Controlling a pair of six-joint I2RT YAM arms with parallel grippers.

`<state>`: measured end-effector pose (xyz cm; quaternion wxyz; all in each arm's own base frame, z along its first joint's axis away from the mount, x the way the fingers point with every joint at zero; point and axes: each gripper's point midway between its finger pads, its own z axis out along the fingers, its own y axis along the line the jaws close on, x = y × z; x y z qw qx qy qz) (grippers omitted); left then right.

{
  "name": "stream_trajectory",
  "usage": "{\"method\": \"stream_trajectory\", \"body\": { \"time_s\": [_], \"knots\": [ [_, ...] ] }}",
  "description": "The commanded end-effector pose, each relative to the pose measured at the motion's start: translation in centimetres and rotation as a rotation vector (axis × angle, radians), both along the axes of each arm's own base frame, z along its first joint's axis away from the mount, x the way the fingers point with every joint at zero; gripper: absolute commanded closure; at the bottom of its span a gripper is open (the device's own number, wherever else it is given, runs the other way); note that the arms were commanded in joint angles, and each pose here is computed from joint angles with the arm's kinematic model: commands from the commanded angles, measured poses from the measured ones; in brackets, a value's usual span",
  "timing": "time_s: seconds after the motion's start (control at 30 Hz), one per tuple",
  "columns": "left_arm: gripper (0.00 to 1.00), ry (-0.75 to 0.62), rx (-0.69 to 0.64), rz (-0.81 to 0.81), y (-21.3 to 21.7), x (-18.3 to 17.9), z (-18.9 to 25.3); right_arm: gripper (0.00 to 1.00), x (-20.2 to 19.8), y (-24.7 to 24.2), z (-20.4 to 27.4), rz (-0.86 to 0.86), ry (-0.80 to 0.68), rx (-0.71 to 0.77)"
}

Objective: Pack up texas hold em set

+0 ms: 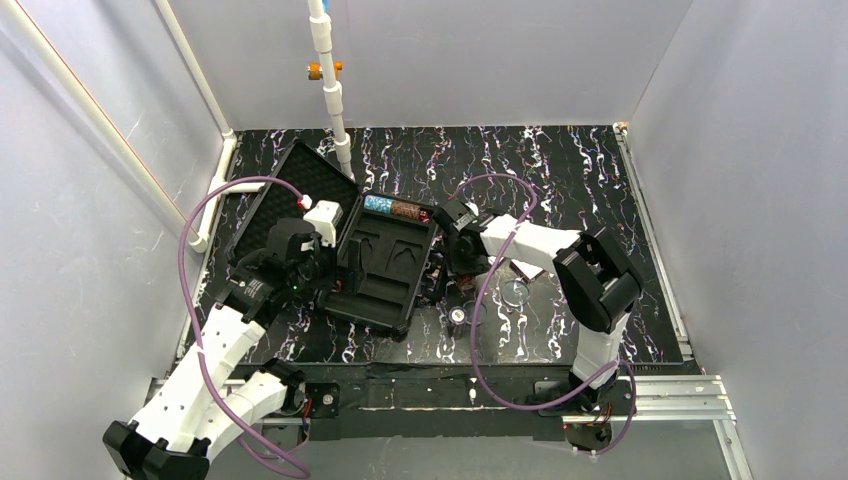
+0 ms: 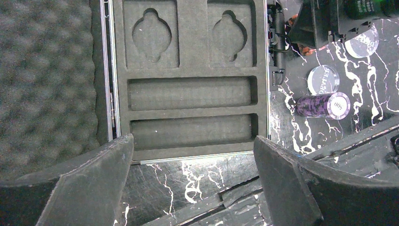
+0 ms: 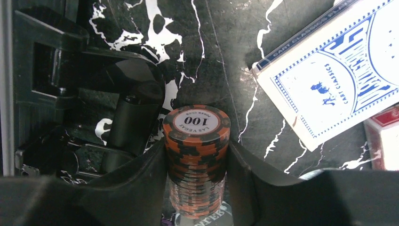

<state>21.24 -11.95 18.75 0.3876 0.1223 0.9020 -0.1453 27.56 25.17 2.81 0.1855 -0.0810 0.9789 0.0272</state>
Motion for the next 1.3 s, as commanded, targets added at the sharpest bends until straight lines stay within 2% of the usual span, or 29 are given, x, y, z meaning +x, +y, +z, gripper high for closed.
{"method": "stream_trajectory", "body": {
  "time_s": [0.0, 0.1, 0.27, 0.63, 0.87, 1.07, 1.27],
  "knots": [
    [0.01, -0.021, -0.005, 0.003, 0.0, 0.1, 1.3, 0.56, 0.1, 0.4, 0.0, 0.075, 0.001, -0.021],
    [0.01, -0.021, -0.001, 0.005, 0.1, 0.2, 1.2, 0.81, 0.5, 0.2, 0.6, 0.091, -0.021, -0.030],
    [0.01, -0.041, 0.020, 0.031, 0.7, 0.5, 1.4, 0.98, 1.4, 0.2, 2.9, 0.135, -0.071, -0.049],
    [0.01, -0.048, 0.041, 0.040, 1.0, 0.8, 1.2, 0.99, 4.4, 1.4, 10.7, 0.239, -0.290, 0.009],
    [0.01, -0.076, 0.064, 0.062, 1.6, 1.2, 1.2, 0.99, 7.0, 3.8, 19.2, 0.317, -0.531, 0.128],
    [0.01, -0.094, 0.080, 0.079, 2.0, 1.4, 1.4, 0.99, 8.3, 6.3, 26.0, 0.451, -0.684, 0.198],
    [0.01, -0.094, 0.072, 0.076, 1.9, 1.4, 1.5, 0.99, 9.6, 8.6, 28.7, 0.592, -0.790, 0.211]
  ]
}}
